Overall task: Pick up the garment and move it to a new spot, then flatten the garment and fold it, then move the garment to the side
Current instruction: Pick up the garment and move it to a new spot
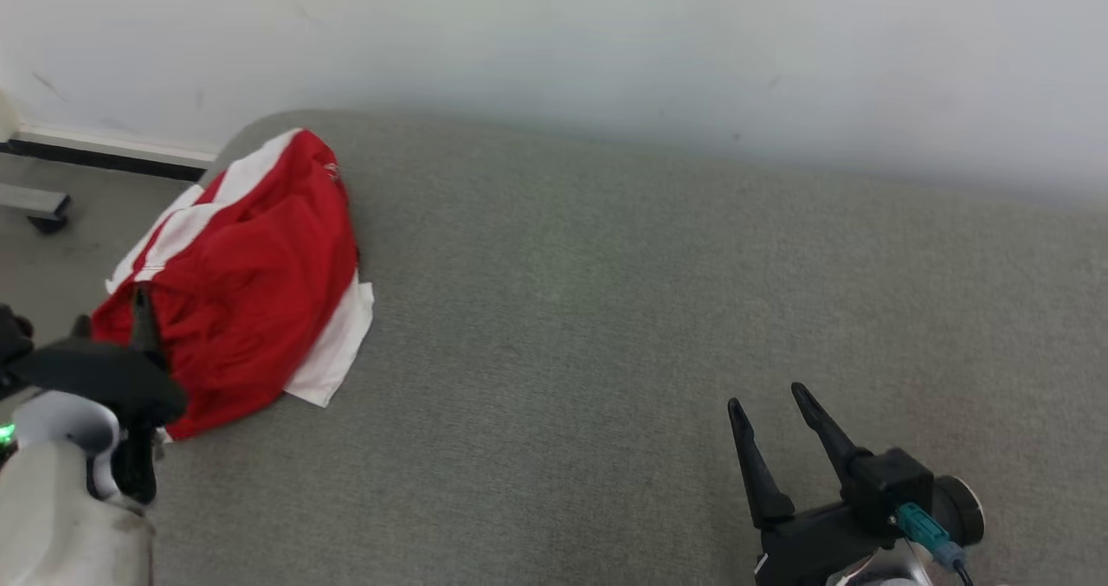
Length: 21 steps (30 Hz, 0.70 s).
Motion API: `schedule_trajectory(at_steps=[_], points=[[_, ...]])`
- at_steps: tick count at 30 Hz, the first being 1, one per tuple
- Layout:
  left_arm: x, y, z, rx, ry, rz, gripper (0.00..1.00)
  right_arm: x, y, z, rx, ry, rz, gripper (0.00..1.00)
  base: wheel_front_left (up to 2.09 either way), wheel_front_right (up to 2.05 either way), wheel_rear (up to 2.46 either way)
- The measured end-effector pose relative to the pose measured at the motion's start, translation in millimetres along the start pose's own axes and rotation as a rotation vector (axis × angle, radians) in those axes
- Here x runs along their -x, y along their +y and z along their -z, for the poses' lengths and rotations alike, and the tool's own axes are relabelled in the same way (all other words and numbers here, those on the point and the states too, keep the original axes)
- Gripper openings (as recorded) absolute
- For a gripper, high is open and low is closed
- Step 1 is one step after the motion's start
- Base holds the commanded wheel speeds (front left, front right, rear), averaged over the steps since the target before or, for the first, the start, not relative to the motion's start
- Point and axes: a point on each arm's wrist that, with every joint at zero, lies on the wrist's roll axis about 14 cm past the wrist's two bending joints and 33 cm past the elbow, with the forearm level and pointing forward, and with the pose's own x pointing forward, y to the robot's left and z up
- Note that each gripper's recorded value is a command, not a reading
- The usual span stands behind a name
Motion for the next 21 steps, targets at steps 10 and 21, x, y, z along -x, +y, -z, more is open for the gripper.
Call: schedule_trajectory(at_steps=[10, 21], points=[[-73, -45, 40, 0.055, 0.180, -0.005, 1.00, 5, -46, 20, 0.014, 0.066, 0.108, 1.00, 0.00, 0.00, 0.00], [-102, -63, 112, -0.105, 0.417, -0.017, 0.57, 20, -75, 46, -0.005, 0.145, 0.188, 1.00, 0.00, 0.00, 0.00]])
